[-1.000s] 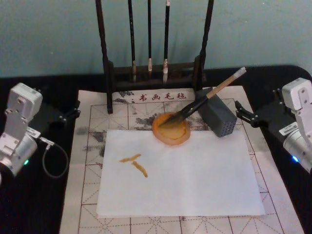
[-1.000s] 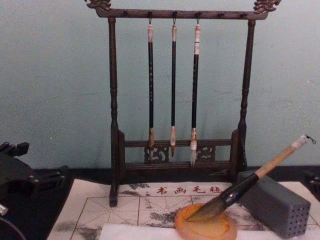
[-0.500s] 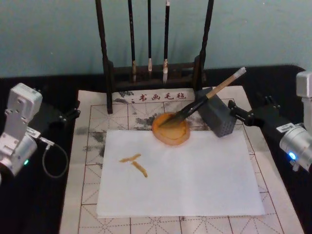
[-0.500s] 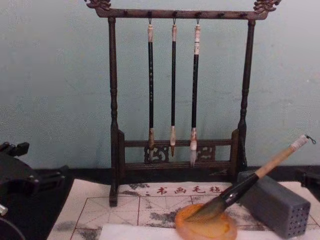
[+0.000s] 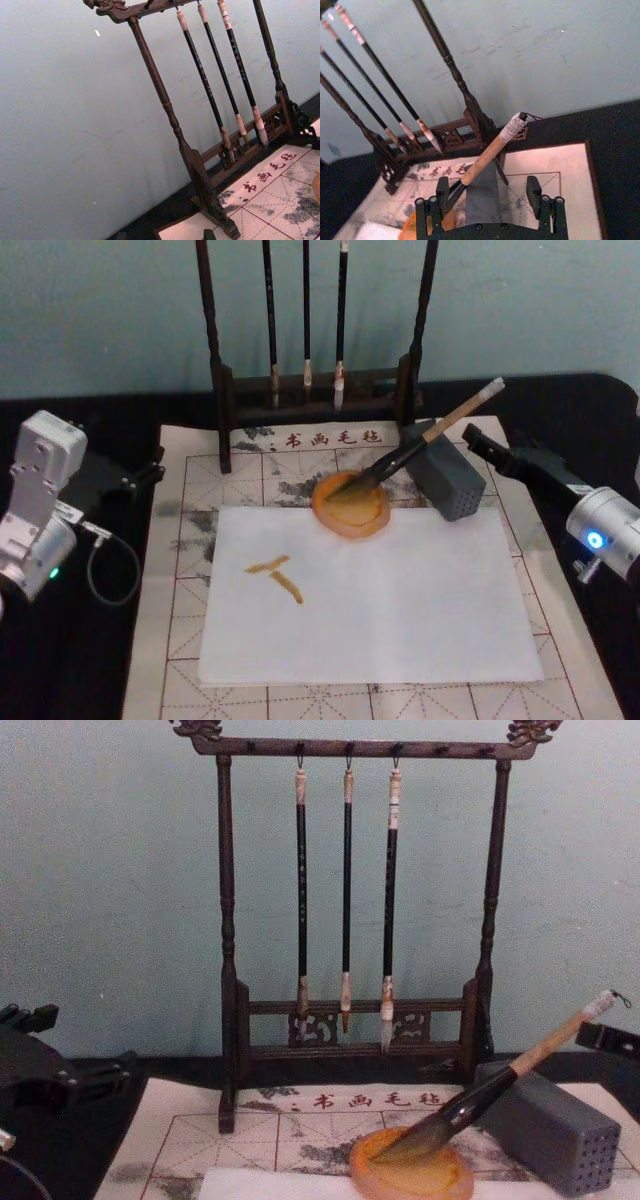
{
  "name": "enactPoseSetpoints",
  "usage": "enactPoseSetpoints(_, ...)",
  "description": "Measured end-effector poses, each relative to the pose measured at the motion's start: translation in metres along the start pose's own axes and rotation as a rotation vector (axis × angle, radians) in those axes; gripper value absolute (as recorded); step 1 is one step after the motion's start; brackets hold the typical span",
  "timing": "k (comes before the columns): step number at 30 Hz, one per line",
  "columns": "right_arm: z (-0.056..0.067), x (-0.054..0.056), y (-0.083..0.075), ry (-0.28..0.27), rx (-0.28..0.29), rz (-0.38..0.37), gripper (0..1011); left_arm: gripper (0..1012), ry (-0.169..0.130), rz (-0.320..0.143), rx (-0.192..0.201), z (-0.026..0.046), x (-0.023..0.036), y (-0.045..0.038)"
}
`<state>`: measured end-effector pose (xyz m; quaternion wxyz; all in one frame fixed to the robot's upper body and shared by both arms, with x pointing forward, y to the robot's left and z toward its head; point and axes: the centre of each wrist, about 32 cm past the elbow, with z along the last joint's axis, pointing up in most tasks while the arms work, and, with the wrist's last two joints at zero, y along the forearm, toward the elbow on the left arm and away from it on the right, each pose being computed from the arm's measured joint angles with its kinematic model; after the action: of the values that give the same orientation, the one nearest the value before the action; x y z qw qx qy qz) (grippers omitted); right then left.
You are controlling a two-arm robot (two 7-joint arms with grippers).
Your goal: Pick up the brush from the inkstone, write on the paper, then place the brush back to its original position.
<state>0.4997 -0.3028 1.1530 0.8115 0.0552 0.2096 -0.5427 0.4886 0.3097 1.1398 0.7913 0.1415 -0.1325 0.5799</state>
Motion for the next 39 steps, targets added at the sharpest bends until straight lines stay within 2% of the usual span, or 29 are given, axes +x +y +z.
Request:
enactPoseSetpoints(10,0.004,-0.002,0.015,0.201,-0.01,-0.019,1003,1001,0.0,0.0,0.0,0.0,0.0,0.0)
enactPoseSetpoints(16,0.008,-0.005,0.026,0.274,-0.027,-0.037,1003,1001,0.0,0.0,0.0,0.0,0.0,0.0)
enactPoseSetpoints(30,0.012,-0.01,0.05,0.352,-0.036,-0.039,1002,1001,0.0,0.0,0.0,0.0,0.0,0.0)
enactPoseSetpoints(39,0.012,-0.011,0.059,0.366,-0.036,-0.036,1002,1001,0.0,0.0,0.0,0.0,0.0,0.0)
